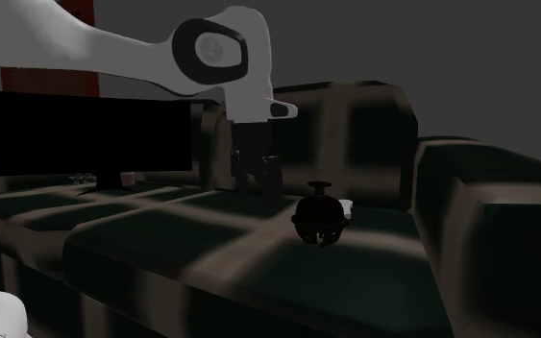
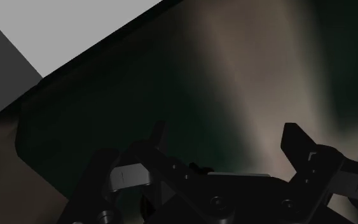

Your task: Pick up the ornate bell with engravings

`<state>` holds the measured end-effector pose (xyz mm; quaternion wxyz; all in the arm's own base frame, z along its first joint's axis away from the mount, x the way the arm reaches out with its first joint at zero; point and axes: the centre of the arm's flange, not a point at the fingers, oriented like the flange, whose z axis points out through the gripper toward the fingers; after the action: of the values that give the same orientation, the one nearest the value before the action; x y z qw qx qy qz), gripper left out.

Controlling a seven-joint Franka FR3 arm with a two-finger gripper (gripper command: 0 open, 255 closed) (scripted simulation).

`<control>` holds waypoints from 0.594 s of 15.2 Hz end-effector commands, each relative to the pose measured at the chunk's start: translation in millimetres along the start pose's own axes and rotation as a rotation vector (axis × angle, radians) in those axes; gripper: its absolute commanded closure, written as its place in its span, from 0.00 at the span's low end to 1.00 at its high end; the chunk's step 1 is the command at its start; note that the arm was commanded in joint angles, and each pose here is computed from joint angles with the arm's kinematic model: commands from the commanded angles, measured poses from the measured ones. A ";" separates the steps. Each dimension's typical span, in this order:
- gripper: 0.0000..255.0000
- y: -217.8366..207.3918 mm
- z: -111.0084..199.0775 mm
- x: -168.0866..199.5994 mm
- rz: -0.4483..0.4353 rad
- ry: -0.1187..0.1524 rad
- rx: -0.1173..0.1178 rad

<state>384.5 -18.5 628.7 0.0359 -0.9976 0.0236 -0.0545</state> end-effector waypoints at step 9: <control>0.00 6.1 -28.8 128.4 -0.036 0.001 -0.062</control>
<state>495.9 -31.1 666.5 0.0074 -0.9984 0.0092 -0.0547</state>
